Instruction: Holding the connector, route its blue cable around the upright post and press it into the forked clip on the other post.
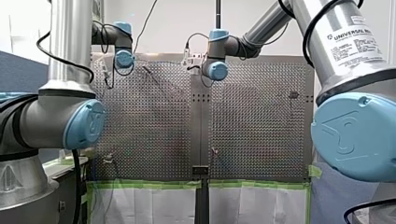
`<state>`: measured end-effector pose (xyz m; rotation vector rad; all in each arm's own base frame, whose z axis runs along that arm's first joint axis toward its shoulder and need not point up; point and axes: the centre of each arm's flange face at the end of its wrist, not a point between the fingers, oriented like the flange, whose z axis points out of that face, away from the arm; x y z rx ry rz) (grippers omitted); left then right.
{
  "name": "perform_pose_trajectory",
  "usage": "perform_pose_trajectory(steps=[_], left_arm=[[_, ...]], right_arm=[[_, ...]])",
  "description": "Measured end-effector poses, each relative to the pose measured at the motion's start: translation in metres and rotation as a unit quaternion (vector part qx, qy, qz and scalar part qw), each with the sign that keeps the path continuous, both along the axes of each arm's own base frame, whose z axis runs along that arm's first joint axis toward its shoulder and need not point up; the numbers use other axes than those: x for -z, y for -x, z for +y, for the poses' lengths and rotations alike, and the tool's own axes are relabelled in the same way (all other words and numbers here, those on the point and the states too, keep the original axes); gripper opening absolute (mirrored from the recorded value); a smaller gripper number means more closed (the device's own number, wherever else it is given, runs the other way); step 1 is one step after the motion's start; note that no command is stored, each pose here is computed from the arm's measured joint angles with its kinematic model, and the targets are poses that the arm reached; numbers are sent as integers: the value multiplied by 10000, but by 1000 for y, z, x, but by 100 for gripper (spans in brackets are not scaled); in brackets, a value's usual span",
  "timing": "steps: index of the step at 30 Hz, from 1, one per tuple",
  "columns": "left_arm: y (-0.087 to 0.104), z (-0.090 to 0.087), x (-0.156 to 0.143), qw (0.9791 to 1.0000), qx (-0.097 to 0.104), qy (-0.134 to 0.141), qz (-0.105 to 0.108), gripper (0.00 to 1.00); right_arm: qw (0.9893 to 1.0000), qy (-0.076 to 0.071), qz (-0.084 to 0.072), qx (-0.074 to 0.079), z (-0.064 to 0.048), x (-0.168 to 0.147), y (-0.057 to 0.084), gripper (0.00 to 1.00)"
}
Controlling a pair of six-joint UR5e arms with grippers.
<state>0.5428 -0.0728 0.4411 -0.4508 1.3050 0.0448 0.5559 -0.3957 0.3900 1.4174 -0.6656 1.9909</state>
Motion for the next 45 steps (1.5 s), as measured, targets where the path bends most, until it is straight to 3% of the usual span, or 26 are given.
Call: perform_pose_trajectory(steps=[6,21,30,36,40,41,42,44,45], left_arm=[[-9,13,4,9999,137,-3,-11,1],[-31,3,26,9964,830,-10,155,1],[-43,-5,56,9939,1022,23,413,4],[-46,-8,62,9931,1088,43,431,4],[-46,-10,63,9927,1118,59,444,7],[-46,-11,64,9926,1127,68,453,14],[-46,-12,66,9923,1143,80,478,14],[-48,-15,73,9915,1178,93,544,30],[-49,-17,79,9908,1200,99,609,30]], right_arm=[[10000,16,-31,44,-3,1,1,0],[9994,-175,80,277,-24,41,-2,0],[9987,-257,123,412,-33,55,0,0],[9980,-367,227,458,-41,77,0,0],[9972,-477,333,467,-44,96,-2,0],[9970,-508,362,468,-45,102,-2,0],[9967,-532,383,470,-45,106,-3,0],[9962,-584,420,484,-47,114,-3,0],[9960,-606,433,492,-47,118,-3,0]])
